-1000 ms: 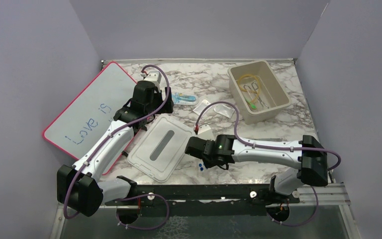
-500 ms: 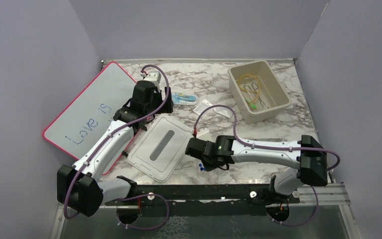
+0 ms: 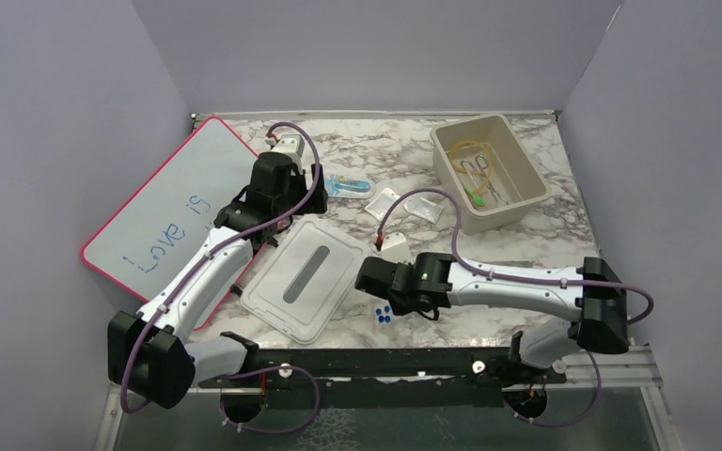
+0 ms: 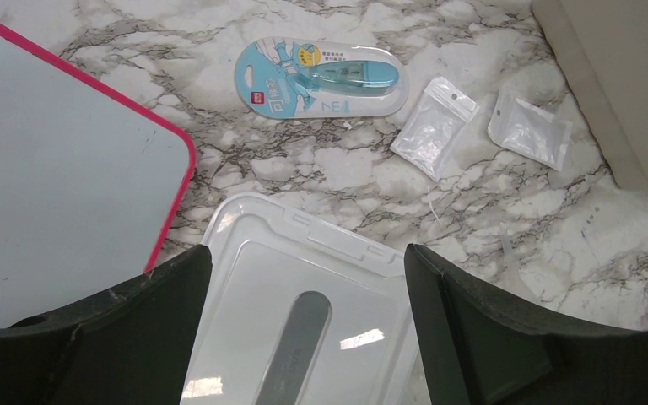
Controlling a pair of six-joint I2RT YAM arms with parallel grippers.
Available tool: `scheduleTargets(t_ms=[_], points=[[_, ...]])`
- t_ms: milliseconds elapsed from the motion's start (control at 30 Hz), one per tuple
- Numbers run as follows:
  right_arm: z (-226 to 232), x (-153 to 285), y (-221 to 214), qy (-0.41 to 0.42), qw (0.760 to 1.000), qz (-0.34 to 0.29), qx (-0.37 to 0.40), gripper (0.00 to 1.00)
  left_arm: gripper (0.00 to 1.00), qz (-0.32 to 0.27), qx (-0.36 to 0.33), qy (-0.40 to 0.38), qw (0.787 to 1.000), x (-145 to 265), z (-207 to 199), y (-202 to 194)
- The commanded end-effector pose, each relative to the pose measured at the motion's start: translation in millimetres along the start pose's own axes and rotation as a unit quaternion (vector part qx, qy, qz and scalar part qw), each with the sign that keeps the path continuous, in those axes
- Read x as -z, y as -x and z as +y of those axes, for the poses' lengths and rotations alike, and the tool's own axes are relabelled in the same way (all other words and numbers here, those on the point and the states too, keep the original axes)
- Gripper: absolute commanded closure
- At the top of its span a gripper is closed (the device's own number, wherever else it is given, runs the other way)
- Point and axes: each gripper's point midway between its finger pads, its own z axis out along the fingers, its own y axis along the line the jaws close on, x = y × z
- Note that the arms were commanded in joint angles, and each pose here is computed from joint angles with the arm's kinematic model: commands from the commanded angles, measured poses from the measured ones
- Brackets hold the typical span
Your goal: Organize the chemistry lab equipment
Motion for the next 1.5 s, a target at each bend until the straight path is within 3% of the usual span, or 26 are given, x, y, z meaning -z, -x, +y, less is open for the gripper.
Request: scheduleTargets(t_ms=[0, 200, 333, 467, 567, 900, 1233, 1467], points=[[-15, 19, 31, -0.017, 0.997, -0.063, -0.048, 0.79, 0.13, -0.013, 0.005, -0.012, 1.000, 3, -3, 5], [-40, 11, 67, -0.019, 0.990, -0.097, -0.103, 0.71, 0.13, -0.010, 0.006, -0.016, 1.000, 1, -4, 4], [-54, -9, 87, 0.011, 0.983, -0.106, -0.147, 0.59, 0.13, -0.005, 0.007, -0.031, 0.999, 1, -9, 1], [-54, -33, 100, 0.059, 0.982, -0.117, -0.139, 0.47, 0.13, 0.004, 0.008, -0.056, 0.998, -1, -18, -4], [-56, -53, 106, 0.074, 0.985, -0.113, -0.111, 0.44, 0.13, 0.013, 0.009, -0.069, 0.997, -4, -22, -8], [-66, -85, 105, 0.054, 0.995, -0.079, -0.007, 0.44, 0.12, 0.022, 0.005, -0.078, 0.997, -9, -25, -13], [-71, -57, 106, 0.073, 0.991, -0.112, -0.011, 0.43, 0.12, 0.025, 0.006, -0.078, 0.997, -11, -25, -14], [-74, -52, 74, 0.089, 0.993, -0.075, 0.009, 0.44, 0.12, 0.022, 0.006, -0.075, 0.997, -9, -24, -13]])
